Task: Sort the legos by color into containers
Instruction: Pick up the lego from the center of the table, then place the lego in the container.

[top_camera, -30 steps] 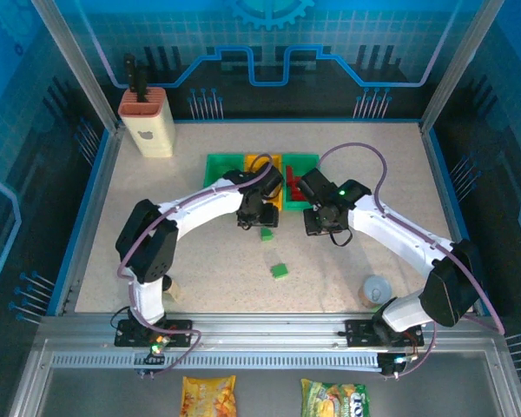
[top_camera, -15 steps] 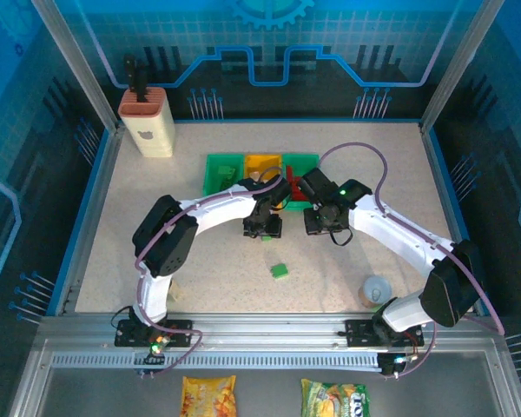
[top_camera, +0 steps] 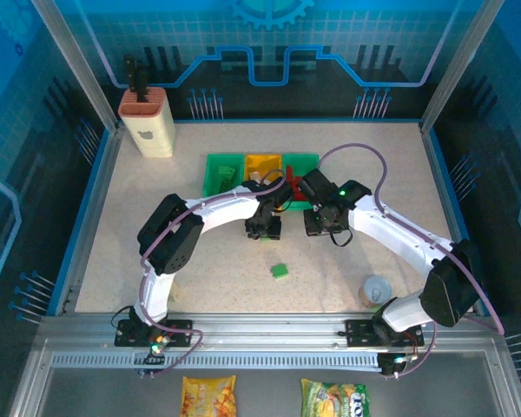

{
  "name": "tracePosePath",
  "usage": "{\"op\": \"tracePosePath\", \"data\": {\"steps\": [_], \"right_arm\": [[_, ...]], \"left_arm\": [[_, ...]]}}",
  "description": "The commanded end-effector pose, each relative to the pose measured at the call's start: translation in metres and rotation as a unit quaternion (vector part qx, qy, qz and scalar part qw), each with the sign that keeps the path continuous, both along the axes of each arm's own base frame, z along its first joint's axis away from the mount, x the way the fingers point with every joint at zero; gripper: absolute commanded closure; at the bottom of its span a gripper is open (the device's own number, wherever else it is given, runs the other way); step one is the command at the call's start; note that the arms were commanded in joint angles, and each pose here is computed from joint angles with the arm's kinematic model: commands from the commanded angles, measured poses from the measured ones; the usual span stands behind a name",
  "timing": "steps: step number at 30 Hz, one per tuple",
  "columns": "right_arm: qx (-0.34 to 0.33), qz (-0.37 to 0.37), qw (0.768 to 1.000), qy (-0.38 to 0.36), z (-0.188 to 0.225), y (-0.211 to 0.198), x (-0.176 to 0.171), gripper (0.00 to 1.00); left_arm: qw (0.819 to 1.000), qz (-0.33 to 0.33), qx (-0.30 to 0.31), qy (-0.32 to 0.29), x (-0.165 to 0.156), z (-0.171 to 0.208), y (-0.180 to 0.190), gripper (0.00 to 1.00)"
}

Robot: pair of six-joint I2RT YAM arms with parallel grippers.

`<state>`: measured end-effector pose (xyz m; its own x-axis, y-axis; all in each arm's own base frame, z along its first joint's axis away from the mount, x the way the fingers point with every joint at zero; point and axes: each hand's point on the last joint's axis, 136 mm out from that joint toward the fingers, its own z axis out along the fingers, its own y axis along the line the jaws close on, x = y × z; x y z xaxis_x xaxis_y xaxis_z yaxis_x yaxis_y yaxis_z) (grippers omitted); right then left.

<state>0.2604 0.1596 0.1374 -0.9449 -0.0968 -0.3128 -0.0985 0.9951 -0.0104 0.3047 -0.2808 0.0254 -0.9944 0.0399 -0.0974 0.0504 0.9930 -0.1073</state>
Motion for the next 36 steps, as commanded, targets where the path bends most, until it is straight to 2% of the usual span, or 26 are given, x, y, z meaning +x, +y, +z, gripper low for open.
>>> {"op": "tracePosePath", "data": {"steps": [1, 8, 16, 28, 36], "right_arm": [[0.003, -0.001, 1.000, 0.003, -0.002, -0.001, 0.001, 0.59], [0.002, 0.000, 1.000, 0.007, -0.005, -0.001, 0.002, 0.59], [0.000, -0.001, 1.000, 0.009, -0.005, -0.001, 0.002, 0.59], [0.002, 0.000, 1.000, 0.012, -0.004, 0.003, 0.004, 0.60], [0.002, -0.001, 1.000, 0.011, -0.002, 0.002, 0.004, 0.60]], "left_arm": [[1.000, -0.007, -0.006, -0.003, 0.002, 0.005, -0.007, 0.58], [1.000, -0.012, -0.004, -0.009, 0.004, 0.011, -0.007, 0.60], [0.999, -0.009, -0.005, -0.034, 0.012, 0.036, 0.004, 0.60], [0.997, 0.022, -0.022, -0.068, 0.032, 0.083, 0.053, 0.60], [0.995, 0.056, -0.018, -0.085, 0.053, 0.096, 0.104, 0.60]]}}
